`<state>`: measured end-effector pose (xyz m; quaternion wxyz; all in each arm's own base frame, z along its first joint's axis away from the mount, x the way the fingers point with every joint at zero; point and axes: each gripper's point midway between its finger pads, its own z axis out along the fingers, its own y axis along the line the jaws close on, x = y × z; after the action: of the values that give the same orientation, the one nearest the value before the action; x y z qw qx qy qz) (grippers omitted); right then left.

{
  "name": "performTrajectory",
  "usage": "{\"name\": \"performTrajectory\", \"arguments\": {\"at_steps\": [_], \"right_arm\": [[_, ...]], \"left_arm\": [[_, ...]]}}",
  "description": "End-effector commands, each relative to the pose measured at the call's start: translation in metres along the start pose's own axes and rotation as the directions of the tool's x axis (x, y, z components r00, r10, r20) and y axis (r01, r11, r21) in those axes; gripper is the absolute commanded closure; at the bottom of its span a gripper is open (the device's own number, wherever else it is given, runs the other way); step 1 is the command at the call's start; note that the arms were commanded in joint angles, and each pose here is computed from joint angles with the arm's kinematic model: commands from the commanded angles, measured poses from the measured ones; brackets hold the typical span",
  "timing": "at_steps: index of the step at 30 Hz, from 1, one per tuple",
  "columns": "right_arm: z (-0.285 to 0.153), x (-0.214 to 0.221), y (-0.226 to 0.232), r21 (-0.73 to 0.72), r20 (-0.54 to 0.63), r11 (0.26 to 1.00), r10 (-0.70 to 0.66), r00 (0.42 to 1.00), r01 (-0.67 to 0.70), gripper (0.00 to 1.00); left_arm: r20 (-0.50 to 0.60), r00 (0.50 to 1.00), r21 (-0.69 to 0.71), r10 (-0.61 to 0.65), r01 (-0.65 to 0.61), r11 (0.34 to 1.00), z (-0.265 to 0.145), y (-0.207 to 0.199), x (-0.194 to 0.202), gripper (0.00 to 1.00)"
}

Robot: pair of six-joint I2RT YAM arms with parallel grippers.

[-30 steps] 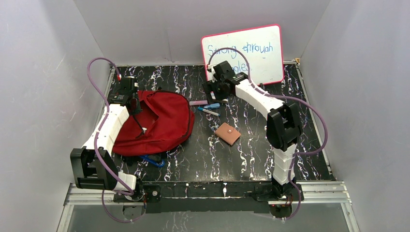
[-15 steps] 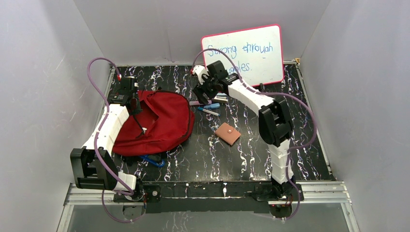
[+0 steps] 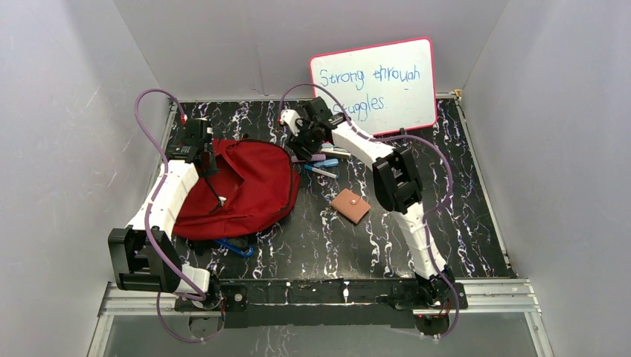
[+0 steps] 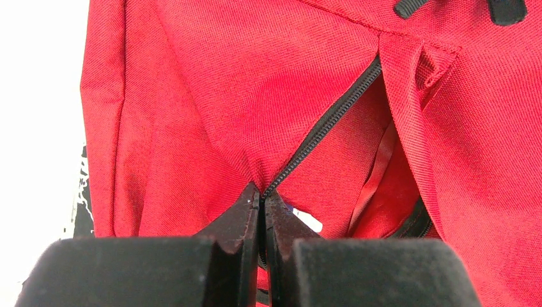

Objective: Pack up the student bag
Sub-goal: Pick up the stationery from the center of the board.

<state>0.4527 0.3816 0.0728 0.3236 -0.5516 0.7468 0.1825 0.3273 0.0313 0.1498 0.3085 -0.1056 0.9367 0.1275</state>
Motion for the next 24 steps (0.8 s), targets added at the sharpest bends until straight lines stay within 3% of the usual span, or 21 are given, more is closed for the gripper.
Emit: {"name": "performTrajectory", "arguments": {"at_steps": [1,11,24], "right_arm": [[0.008,-0.008,0.005,-0.018,-0.003,0.998,-0.059,0.998,0.059,0.32],[0.021,0.012,0.009,-0.037,-0.056,0.998,-0.06,0.997,0.058,0.36],[0.03,0.031,0.007,-0.028,-0.11,0.998,-0.062,0.992,0.059,0.5]], "left_arm": [[0.04,0.999,0.005,-0.014,0.013,1.0,-0.014,0.005,-0.01,1.0],[0.035,0.999,0.006,-0.013,0.013,1.0,-0.012,0.005,-0.009,1.0],[0.038,0.999,0.009,-0.011,0.01,1.0,-0.015,0.005,-0.011,1.0]]}}
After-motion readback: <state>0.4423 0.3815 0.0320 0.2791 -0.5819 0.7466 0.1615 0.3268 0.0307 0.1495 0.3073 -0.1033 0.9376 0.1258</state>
